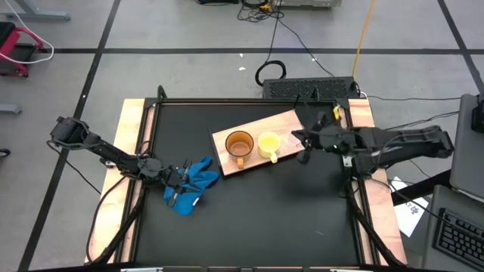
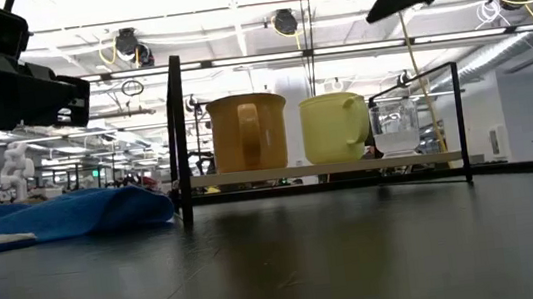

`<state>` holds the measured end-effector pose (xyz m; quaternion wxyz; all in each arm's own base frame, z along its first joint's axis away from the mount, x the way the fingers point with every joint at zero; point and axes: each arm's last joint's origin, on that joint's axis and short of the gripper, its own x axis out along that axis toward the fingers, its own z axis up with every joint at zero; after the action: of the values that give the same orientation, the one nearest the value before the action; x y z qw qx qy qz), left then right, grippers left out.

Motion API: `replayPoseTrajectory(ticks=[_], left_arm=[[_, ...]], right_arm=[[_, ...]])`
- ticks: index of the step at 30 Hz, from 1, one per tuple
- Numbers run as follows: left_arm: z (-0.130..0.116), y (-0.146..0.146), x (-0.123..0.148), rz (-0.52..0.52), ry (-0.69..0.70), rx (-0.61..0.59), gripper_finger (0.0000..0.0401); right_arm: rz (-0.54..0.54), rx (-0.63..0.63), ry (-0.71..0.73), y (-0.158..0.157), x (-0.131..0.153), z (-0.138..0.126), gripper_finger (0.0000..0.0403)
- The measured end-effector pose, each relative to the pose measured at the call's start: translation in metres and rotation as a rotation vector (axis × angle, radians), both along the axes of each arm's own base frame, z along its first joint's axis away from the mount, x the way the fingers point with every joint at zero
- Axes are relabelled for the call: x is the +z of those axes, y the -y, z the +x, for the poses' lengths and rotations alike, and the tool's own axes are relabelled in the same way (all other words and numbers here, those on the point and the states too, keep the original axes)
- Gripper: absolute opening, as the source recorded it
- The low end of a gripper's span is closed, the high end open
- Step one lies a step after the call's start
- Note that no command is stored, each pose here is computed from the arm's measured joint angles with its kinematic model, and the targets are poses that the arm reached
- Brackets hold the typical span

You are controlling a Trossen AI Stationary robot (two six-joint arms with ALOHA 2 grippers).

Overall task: Stack small to large cups/mugs on shelf
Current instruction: Put the transparent mug on the shelf aligned with the yellow mug

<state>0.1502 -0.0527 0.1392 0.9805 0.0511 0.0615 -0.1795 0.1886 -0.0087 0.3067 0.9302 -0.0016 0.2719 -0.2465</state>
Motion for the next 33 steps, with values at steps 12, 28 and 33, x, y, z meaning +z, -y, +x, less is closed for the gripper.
replayPoseTrajectory(ticks=[12,28,33], left_arm=[[0.000,-0.001,0.001,0.013,0.012,0.023,0.0031],[0.001,-0.002,0.001,0.024,0.014,0.065,0.0031],[0.001,-0.003,0.001,0.032,0.017,0.112,0.0031]], right_arm=[[0.157,0.118,-0.229,0.037,-0.006,0.013,0.0075],[0.113,0.045,-0.445,0.086,0.009,0.021,0.0175],[0.181,0.105,-0.487,0.101,0.006,0.026,0.0182]])
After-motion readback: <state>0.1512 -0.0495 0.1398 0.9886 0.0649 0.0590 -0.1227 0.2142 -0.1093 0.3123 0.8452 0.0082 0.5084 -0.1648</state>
